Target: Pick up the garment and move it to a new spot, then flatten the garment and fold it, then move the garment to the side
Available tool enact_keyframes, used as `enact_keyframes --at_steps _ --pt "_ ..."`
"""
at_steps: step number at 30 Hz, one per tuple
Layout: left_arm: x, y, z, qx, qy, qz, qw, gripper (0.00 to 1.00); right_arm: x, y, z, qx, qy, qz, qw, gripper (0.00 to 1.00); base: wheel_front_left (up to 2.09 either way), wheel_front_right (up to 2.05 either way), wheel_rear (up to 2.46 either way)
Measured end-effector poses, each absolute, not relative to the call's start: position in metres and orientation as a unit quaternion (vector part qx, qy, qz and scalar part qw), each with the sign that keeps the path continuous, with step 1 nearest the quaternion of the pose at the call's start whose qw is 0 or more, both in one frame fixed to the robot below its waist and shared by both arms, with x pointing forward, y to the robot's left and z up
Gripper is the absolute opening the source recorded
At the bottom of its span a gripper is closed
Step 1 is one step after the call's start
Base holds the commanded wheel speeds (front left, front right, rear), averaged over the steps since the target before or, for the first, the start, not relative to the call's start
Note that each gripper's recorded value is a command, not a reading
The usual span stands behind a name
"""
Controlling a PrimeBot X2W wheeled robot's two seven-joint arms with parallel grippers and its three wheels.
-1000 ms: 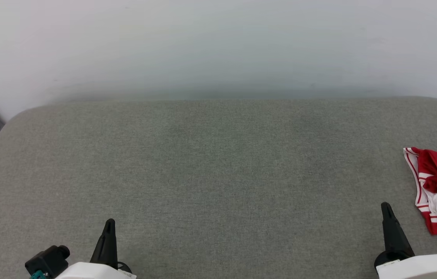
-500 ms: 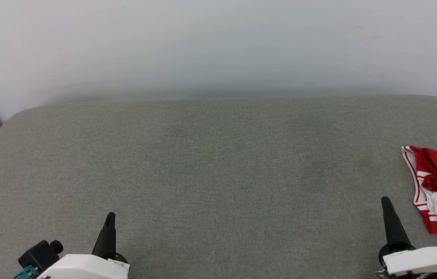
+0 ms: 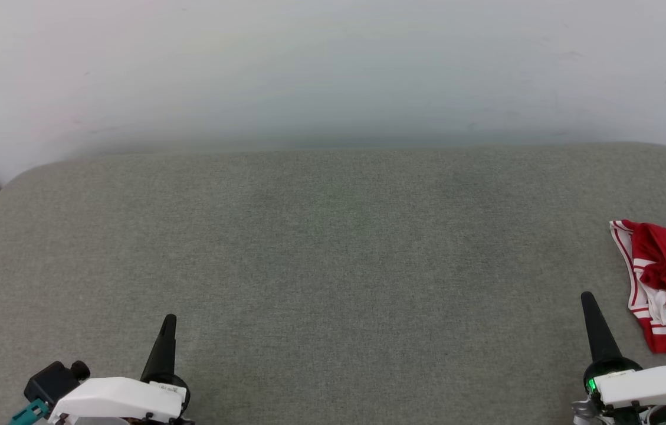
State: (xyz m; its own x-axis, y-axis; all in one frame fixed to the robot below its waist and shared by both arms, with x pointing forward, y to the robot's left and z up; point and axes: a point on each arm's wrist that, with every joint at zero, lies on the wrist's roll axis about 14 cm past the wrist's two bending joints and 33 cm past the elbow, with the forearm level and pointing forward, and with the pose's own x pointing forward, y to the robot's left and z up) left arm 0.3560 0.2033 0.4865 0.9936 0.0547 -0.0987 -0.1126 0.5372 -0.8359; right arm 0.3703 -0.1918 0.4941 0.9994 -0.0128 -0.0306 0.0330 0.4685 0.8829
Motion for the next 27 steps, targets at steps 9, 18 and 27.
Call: enact_keyframes --at_steps 9,18,27 --pt "0.361 0.203 0.488 -0.524 0.029 0.043 0.85 0.0 0.373 -0.193 0.494 0.552 0.012 -0.015 0.833 0.0 0.0 0.0 0.0" --pt "0.367 0.202 0.49 -0.564 0.026 0.037 0.824 0.0 0.376 -0.194 0.496 0.586 0.011 -0.014 0.81 0.0 0.0 0.0 0.0" --pt "0.372 0.201 0.492 -0.6 0.024 0.031 0.799 0.0 0.379 -0.196 0.498 0.616 0.01 -0.012 0.788 0.0 0.0 0.0 0.0"
